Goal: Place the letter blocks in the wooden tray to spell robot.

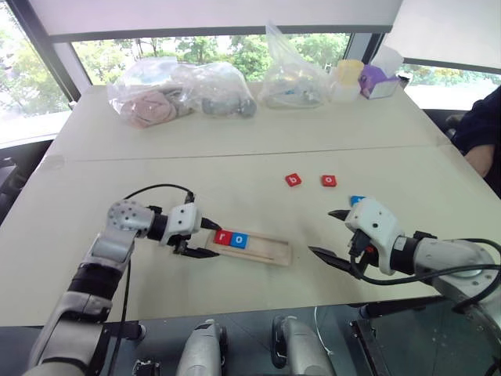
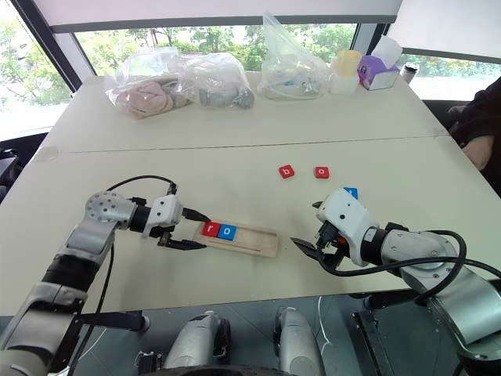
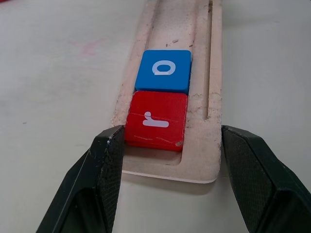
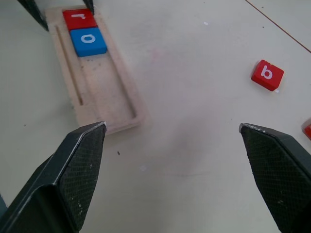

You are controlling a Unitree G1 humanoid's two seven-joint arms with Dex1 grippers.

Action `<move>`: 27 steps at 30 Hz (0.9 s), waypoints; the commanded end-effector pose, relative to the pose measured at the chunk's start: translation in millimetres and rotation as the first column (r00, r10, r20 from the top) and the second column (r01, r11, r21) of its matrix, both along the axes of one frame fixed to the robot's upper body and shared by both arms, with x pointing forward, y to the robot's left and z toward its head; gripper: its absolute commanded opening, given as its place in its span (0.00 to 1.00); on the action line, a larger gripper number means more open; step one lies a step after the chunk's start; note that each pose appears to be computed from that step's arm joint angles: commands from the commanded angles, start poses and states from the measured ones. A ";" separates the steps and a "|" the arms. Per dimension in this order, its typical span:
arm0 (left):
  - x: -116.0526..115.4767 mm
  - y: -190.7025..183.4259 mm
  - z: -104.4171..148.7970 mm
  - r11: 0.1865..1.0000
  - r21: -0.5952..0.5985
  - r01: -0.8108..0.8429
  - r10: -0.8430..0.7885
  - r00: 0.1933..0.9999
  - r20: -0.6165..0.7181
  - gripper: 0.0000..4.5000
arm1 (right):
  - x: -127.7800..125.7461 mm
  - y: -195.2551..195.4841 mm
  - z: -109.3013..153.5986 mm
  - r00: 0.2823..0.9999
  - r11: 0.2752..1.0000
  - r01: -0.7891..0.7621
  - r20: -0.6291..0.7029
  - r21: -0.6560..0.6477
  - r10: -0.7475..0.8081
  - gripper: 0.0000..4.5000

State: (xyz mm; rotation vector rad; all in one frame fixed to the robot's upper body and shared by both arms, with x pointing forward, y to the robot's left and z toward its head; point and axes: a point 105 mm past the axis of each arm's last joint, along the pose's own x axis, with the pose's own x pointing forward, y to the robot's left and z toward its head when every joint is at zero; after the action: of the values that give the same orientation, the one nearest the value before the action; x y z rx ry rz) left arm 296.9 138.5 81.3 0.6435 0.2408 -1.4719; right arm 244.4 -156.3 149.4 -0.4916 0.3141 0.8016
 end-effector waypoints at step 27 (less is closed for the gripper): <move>-54.5 -1.8 -26.3 0.940 -0.011 -0.341 0.338 0.936 -0.099 0.56 | 9.6 7.4 6.2 0.994 0.994 -0.105 0.026 -0.026 0.106 1.00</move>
State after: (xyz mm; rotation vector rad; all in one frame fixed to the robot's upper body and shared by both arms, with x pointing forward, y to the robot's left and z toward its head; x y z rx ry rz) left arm 256.1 139.1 75.7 0.5247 0.2919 -1.1217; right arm 253.8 -151.3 149.0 -0.5216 0.3081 0.8849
